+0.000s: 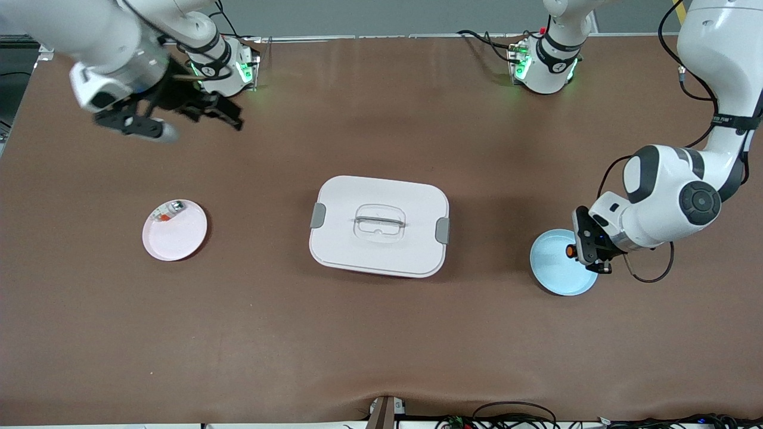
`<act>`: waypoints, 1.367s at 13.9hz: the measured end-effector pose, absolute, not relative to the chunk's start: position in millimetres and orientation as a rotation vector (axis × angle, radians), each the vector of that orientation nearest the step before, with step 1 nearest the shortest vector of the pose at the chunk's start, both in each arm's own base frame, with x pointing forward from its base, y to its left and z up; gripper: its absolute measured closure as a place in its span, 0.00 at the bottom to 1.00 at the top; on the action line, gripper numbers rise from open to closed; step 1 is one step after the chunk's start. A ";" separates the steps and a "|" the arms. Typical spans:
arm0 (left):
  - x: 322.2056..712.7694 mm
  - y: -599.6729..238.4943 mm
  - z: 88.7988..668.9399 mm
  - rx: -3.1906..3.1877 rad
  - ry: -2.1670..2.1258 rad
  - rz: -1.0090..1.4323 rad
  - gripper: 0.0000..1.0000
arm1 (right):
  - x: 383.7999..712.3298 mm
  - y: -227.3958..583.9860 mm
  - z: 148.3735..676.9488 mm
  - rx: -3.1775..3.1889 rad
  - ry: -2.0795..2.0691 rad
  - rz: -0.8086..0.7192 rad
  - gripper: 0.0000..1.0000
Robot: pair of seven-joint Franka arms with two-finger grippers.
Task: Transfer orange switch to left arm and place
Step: 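Carry the switch to the blue plate while the right gripper withdraws, then lower the switch onto the blue plate and open the left gripper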
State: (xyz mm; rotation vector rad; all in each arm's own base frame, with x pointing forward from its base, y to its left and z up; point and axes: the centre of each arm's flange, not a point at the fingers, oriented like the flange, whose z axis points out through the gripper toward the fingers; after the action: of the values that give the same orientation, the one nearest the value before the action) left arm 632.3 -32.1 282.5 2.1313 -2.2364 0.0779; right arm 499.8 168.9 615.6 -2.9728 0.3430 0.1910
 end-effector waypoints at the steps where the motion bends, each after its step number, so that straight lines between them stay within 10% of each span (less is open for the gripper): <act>1: 633.0 -32.1 275.6 2.105 -2.289 0.059 0.66 | 507.8 141.9 614.5 -3.004 0.276 0.165 0.00; 19: 609.6 -23.5 190.1 1.993 -2.512 0.125 0.66 | 567.7 -22.5 629.4 -3.114 0.163 -0.003 0.00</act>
State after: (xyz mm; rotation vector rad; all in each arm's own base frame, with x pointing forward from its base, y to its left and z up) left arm 609.6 -23.5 190.1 1.9934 -2.5117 0.1250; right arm 567.7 -22.5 629.4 -3.1144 0.1633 -0.0028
